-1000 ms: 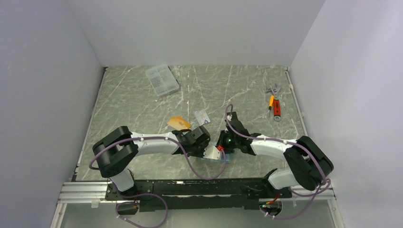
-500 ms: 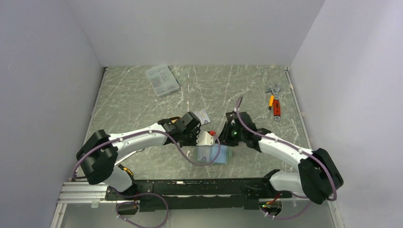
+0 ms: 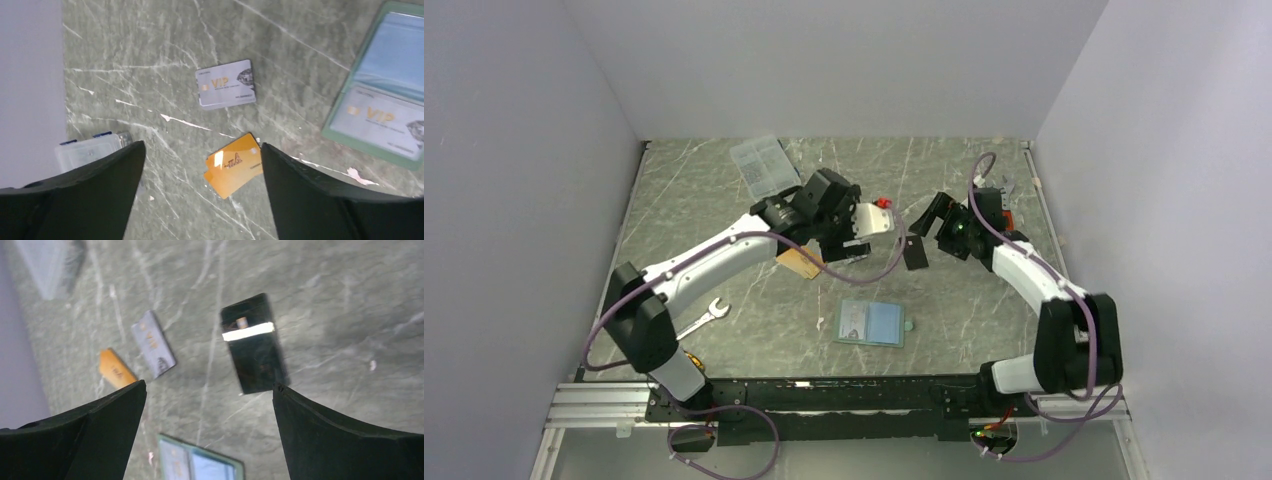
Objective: Put the credit cards into the card holder
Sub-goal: Insert the credit card into the card holder, then pick up the credit card from the center of the board.
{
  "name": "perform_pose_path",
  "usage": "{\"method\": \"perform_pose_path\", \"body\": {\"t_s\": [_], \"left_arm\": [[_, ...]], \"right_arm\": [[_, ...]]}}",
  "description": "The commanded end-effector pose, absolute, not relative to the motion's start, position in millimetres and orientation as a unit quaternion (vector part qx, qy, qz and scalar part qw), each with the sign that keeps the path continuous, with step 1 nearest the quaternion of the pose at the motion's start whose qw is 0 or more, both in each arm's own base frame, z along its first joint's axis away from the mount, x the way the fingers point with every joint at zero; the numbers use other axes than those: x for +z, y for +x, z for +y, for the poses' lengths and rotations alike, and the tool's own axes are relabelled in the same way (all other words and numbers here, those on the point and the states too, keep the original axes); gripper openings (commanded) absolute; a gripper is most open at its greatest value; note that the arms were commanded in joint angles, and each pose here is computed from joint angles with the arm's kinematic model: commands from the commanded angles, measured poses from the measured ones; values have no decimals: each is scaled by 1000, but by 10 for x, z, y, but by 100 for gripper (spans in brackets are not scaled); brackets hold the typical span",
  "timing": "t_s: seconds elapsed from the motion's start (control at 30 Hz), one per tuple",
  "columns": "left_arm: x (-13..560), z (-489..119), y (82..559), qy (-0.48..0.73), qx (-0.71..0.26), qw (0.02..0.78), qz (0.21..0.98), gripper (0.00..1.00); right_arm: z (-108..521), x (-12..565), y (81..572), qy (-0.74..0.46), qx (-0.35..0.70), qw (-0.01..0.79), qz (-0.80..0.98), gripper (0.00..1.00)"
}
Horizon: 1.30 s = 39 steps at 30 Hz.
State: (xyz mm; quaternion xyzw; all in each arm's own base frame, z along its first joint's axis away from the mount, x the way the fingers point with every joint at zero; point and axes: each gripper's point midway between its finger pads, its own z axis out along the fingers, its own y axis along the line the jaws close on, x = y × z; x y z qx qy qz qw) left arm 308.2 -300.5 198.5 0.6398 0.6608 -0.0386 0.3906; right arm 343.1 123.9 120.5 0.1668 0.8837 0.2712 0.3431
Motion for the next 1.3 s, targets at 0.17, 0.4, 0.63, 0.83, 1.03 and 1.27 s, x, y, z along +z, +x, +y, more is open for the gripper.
{"method": "perform_pose_path", "body": {"t_s": [0.17, 0.4, 0.63, 0.83, 1.03, 1.27], "left_arm": [[1750, -3029, 3494, 593, -60, 360, 718, 99], [1477, -3488, 3725, 592, -109, 361, 712, 99], [1443, -3677, 3745, 594, -146, 385, 691, 99], [1383, -3586, 3669, 592, -144, 369, 702, 99], [1393, -3415, 3555, 588, -132, 363, 711, 99], [1391, -3287, 3467, 583, -129, 366, 714, 99]], "right_arm": [[960, 842, 3746, 182, 247, 335, 891, 100], [859, 673, 3909, 201, 273, 323, 883, 100], [707, 508, 4061, 219, 276, 316, 881, 100], [774, 266, 4116, 229, 276, 284, 889, 100], [922, 172, 3962, 225, 270, 267, 897, 100], [1194, 152, 3680, 203, 280, 247, 905, 96]]}}
